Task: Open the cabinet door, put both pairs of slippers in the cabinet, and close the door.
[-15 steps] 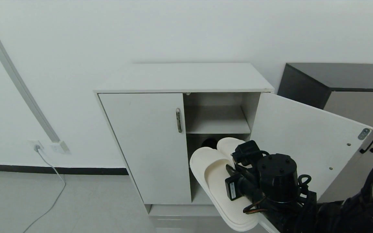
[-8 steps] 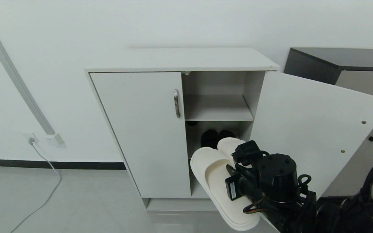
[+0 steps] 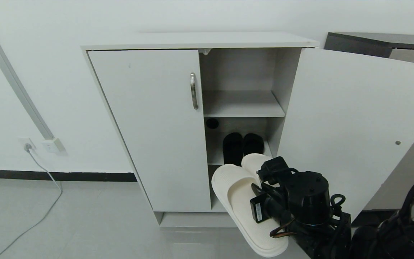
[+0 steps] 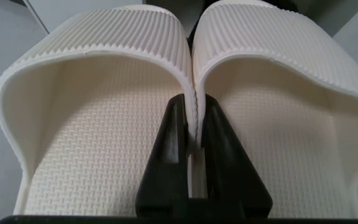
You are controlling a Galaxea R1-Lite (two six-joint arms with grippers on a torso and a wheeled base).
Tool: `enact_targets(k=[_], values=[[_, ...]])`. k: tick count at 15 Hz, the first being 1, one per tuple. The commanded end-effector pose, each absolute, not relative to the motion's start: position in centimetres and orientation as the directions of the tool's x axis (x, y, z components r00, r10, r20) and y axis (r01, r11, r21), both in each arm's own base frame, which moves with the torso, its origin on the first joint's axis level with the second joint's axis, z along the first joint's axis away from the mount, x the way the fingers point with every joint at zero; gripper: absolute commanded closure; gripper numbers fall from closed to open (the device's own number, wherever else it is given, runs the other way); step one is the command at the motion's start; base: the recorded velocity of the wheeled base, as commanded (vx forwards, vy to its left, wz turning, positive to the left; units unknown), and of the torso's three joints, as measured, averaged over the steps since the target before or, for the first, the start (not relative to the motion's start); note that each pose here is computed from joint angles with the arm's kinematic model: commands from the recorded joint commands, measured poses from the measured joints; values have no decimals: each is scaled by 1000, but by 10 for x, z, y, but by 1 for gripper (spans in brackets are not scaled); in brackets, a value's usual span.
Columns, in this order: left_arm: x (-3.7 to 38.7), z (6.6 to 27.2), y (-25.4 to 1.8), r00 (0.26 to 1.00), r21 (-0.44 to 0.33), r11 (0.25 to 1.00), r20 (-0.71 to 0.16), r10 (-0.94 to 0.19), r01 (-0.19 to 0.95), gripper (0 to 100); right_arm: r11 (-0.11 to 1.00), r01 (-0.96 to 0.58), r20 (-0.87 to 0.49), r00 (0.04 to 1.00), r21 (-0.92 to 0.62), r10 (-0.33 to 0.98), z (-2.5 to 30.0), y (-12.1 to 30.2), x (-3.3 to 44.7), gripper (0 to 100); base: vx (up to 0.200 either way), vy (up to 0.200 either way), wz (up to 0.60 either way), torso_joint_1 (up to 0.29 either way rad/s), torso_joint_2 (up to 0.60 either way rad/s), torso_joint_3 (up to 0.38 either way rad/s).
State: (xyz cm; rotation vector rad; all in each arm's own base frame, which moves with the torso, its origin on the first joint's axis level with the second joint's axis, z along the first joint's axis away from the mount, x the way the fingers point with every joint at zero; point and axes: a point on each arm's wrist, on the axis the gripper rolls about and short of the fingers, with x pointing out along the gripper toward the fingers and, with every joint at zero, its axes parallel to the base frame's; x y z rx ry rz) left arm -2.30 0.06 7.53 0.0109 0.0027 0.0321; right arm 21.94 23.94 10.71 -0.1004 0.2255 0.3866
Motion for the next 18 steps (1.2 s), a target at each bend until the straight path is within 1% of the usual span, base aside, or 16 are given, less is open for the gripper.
enact_targets(k=[1,6,7,8,10,12,16,18], values=[[-23,75,1,1000,11,999,-5,31,-31,100,922,-385,-235,902,-52,363,108,240,219,100,0,0,0,-17,183,183],[-23,75,1,999,12,999,-5,32,-32,100,923,-382,-225,905,-51,362,109,241,221,100,0,0,0,0,33,28],[-23,75,1,1000,12,999,-5,31,-31,100,933,-359,-190,919,-39,346,121,250,228,100,0,0,0,0,0,0],[-23,75,1,1000,14,999,-5,31,-31,100,948,-315,-202,932,-39,301,129,257,234,100,0,0,0,0,0,0],[-23,75,1,1000,15,999,-5,29,-29,100,974,-228,-237,945,12,224,151,270,240,100,0,0,0,0,0,0],[-23,75,1,1000,15,999,-5,29,-29,100,996,-92,-263,961,4,90,178,279,245,100,0,0,0,0,0,0],[-23,75,1,1000,15,999,-5,29,-29,100,997,-57,-230,971,53,68,229,289,255,100,0,0,0,0,0,0],[-23,75,1,1000,17,999,-5,29,-29,100,998,-29,-210,977,50,39,239,291,257,100,0,0,0,0,0,0]])
